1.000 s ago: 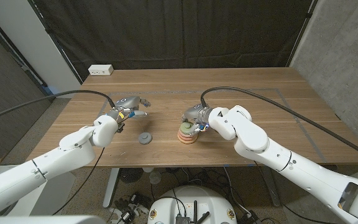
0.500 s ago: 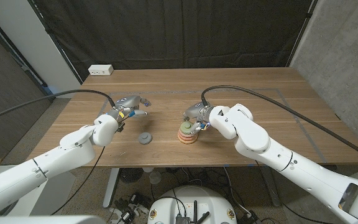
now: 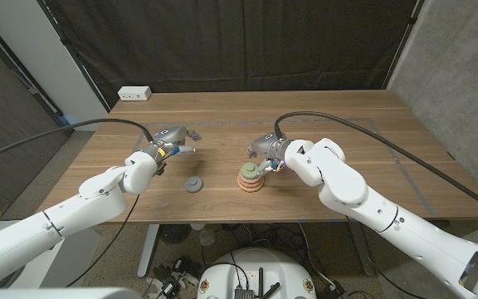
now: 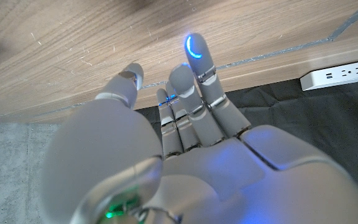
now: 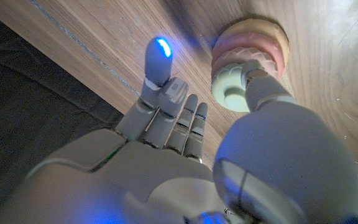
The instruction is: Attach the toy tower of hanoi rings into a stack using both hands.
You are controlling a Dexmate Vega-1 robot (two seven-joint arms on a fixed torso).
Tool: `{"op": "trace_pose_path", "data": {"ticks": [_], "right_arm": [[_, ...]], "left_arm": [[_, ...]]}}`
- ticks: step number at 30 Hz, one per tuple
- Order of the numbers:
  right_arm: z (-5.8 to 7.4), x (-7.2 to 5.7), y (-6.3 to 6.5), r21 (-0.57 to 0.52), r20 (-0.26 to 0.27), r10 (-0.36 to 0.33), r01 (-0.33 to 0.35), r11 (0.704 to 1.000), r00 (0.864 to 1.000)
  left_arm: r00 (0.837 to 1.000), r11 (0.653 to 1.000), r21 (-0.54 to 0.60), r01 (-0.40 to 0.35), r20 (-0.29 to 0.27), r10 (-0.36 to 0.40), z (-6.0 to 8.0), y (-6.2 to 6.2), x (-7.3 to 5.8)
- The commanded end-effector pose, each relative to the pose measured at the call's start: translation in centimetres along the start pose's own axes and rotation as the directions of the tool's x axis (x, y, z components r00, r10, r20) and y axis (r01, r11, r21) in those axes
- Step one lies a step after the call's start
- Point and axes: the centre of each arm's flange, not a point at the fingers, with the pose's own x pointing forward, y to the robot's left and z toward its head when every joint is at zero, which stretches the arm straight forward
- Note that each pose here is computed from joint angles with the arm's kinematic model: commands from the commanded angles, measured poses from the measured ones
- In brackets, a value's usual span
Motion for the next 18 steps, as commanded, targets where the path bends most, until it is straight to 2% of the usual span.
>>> {"op": "trace_pose_path", "data": {"ticks": [1, 10, 18], "right_arm": [[-2.4, -1.5, 0.6, 0.061, -0.082, -0.048, 0.053, 0.997, 0.995], [-3.9, -2.0, 1.6, 0.112, -0.131, -0.122, 0.137, 0.984, 0.984], [-6.5, -3.0, 2.4, 0.201, -0.212, -0.177, 0.220, 0.955, 0.961]], "left_arm": [[1.000, 1.000, 0.020, -0.024, -0.004, 0.024, 0.1, 1.3, -0.5], [1.000, 1.000, 0.017, -0.022, -0.011, 0.023, 0.4, 1.5, -0.3], [0.999, 0.999, -0.003, -0.045, -0.022, 0.045, 0.3, 2.1, -0.1]]}}
